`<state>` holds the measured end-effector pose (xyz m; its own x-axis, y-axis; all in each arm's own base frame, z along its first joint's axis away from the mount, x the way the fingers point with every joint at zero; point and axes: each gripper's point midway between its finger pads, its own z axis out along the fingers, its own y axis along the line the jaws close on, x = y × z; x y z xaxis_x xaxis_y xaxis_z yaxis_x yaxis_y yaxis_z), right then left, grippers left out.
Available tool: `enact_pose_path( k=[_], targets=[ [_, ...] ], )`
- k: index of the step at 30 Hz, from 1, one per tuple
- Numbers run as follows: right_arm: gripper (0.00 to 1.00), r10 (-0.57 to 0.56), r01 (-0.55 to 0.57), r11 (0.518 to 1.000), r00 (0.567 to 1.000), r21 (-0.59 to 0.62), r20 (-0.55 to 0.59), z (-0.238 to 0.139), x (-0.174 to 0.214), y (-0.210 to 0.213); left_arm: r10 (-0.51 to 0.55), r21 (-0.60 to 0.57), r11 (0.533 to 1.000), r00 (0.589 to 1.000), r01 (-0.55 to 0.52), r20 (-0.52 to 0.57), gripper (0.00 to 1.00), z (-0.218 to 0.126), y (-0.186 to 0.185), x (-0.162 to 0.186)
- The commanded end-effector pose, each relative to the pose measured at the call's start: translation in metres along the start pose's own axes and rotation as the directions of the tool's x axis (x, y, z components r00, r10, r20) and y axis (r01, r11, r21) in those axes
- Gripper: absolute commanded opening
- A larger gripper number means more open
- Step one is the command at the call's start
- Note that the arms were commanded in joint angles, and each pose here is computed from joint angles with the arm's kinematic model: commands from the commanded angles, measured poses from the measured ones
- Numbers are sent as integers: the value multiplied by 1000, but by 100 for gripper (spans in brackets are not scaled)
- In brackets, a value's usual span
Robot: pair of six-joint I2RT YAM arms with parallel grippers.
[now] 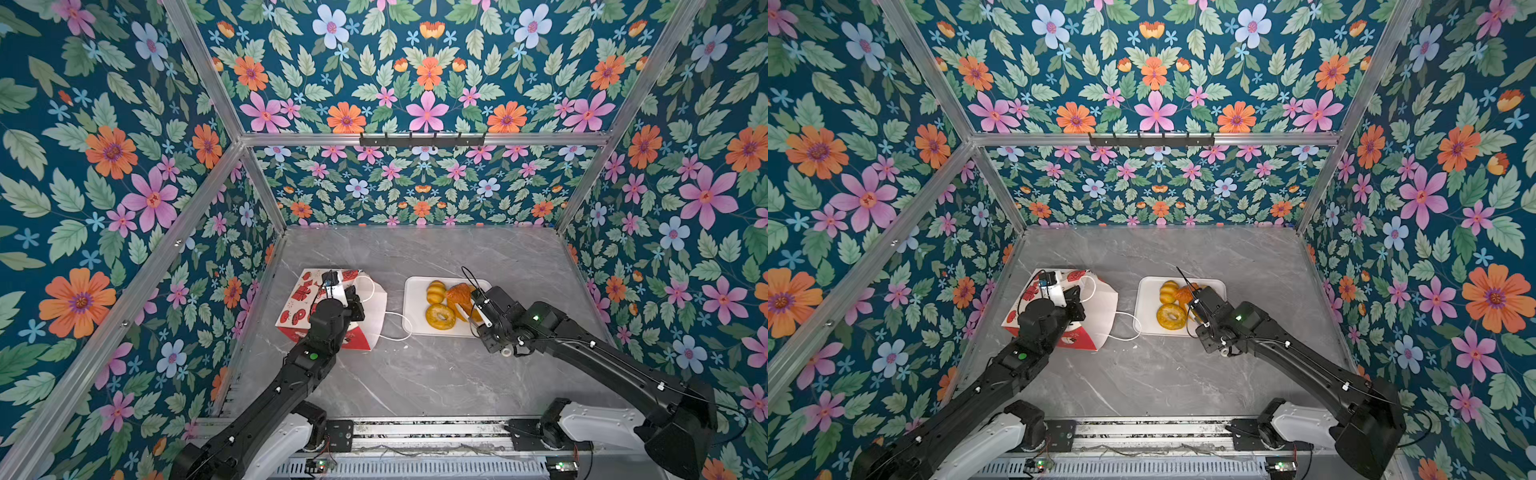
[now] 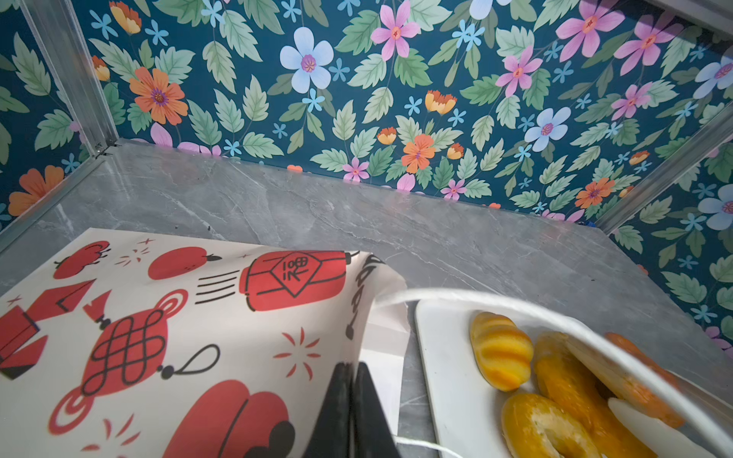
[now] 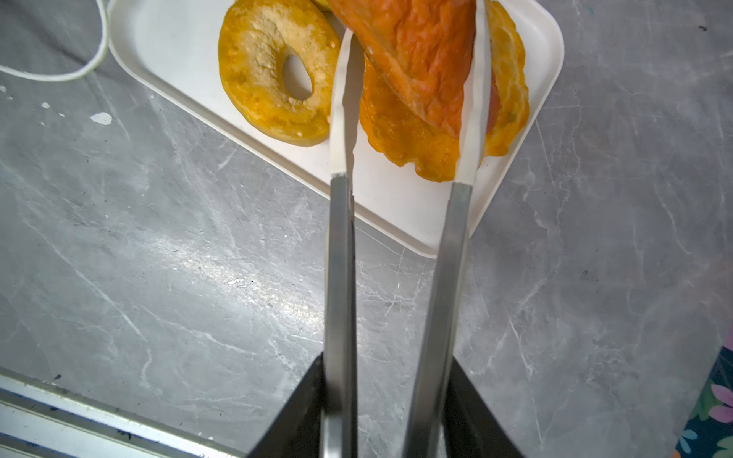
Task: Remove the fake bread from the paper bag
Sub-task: 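Lower the orange bread onto the tray and open the tongs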
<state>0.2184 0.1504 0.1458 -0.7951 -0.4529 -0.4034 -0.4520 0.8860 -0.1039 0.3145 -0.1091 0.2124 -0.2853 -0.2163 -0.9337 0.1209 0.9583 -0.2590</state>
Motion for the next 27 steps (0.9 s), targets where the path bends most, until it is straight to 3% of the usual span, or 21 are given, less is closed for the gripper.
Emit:
enact_pose_path(
  k=[1, 16, 27],
  targets=[
    [44, 21, -20, 999, 1000, -41, 22, -3, -3, 6, -14, 10, 1000, 1000, 13, 25, 8, 0, -2, -6],
    [47, 46, -37, 994, 994, -99, 100, -15, -11, 12, -21, 22, 1000, 999, 21, 30, 8, 0, -4, -8],
    [47, 83, -48, 988, 965, -145, 250, -31, -30, 14, -26, 30, 999, 999, 25, 35, 8, 0, -6, -9]
  ],
)
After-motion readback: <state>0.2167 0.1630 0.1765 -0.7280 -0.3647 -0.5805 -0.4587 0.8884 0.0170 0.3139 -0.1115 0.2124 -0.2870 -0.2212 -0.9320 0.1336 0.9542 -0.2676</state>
